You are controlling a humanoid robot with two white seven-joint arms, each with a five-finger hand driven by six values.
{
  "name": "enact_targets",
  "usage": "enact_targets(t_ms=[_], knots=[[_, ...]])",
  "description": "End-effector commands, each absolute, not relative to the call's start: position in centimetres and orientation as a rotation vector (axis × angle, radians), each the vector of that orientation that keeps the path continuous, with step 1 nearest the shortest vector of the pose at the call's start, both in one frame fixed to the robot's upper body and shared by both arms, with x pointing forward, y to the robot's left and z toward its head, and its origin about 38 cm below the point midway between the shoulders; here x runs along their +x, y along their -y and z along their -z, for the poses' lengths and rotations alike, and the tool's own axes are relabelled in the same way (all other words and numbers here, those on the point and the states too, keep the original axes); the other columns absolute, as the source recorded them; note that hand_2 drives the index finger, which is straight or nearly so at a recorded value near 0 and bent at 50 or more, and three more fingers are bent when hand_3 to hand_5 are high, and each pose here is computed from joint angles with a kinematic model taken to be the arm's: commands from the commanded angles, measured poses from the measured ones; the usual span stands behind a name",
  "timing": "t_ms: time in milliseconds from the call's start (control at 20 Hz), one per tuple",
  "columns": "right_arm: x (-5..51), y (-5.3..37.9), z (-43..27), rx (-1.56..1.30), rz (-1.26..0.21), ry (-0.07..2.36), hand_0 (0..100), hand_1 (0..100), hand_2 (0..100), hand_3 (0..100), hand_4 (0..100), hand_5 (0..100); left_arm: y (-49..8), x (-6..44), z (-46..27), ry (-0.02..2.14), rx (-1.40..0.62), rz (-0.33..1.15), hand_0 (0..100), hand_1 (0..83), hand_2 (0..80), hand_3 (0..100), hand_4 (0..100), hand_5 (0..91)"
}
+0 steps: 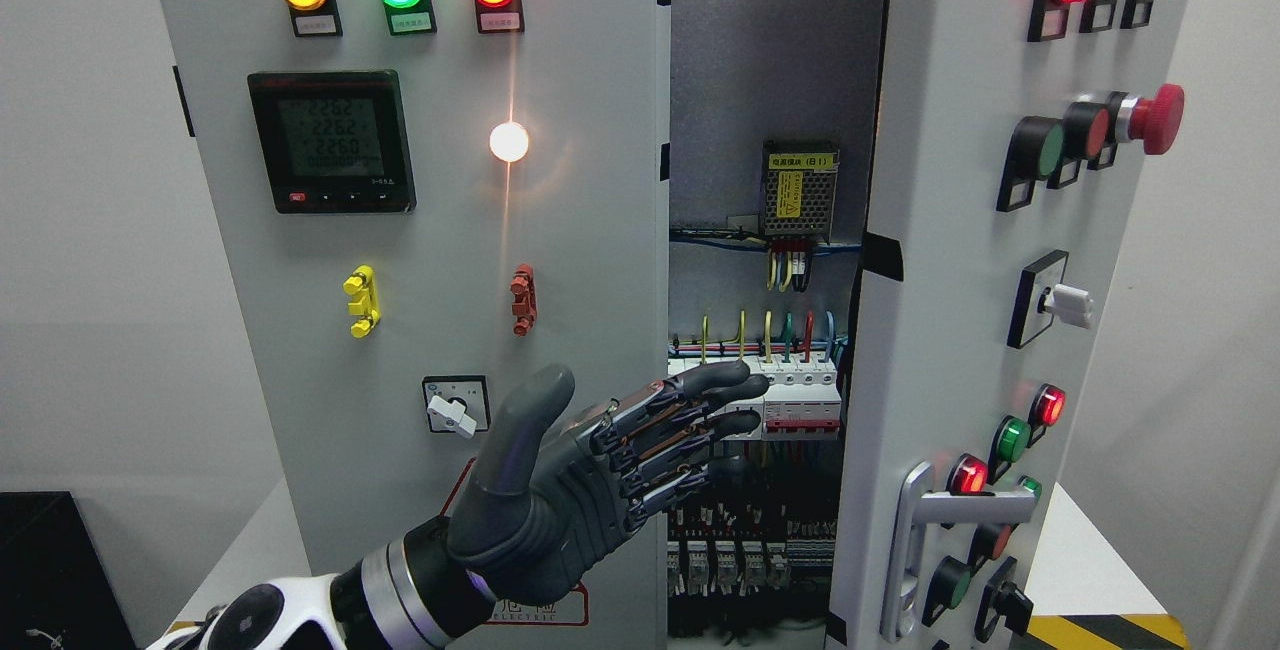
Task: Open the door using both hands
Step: 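Reach the left hand into the gap behind the door's free edge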
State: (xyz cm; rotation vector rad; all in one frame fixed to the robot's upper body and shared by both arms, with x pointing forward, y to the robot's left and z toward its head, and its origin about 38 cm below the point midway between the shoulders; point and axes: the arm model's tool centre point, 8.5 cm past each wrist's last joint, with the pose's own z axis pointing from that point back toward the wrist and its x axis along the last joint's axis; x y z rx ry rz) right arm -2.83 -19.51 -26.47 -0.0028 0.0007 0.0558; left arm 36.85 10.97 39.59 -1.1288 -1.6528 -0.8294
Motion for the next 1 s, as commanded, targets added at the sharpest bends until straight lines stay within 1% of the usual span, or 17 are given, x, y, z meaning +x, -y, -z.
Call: enact_targets(t_ms=[0, 301, 952], knots=[[-2.8, 19.5, 26.5, -0.003, -0.031, -0.001, 19, 0, 0, 0, 0, 0, -8.5, 37.9, -41.0, 1.566, -1.208, 0.831, 0, 0.0, 0.0, 0, 0, 0.0], [-2.8, 19.5, 26.5, -0.003, -0.031, -0.001, 19, 0, 0, 0, 0, 0, -7.3, 38.2, -42.8, 1.507, -1.28, 0.821, 0, 0.0, 0.0, 0, 0, 0.0], [-2.8, 19.5, 26.5, -0.003, -0.031, -0.001, 19, 0, 0, 0, 0, 0, -4.9, 37.3, -42.7, 1.465, -1.321, 0.87, 0, 0.0, 0.0, 0, 0, 0.0]])
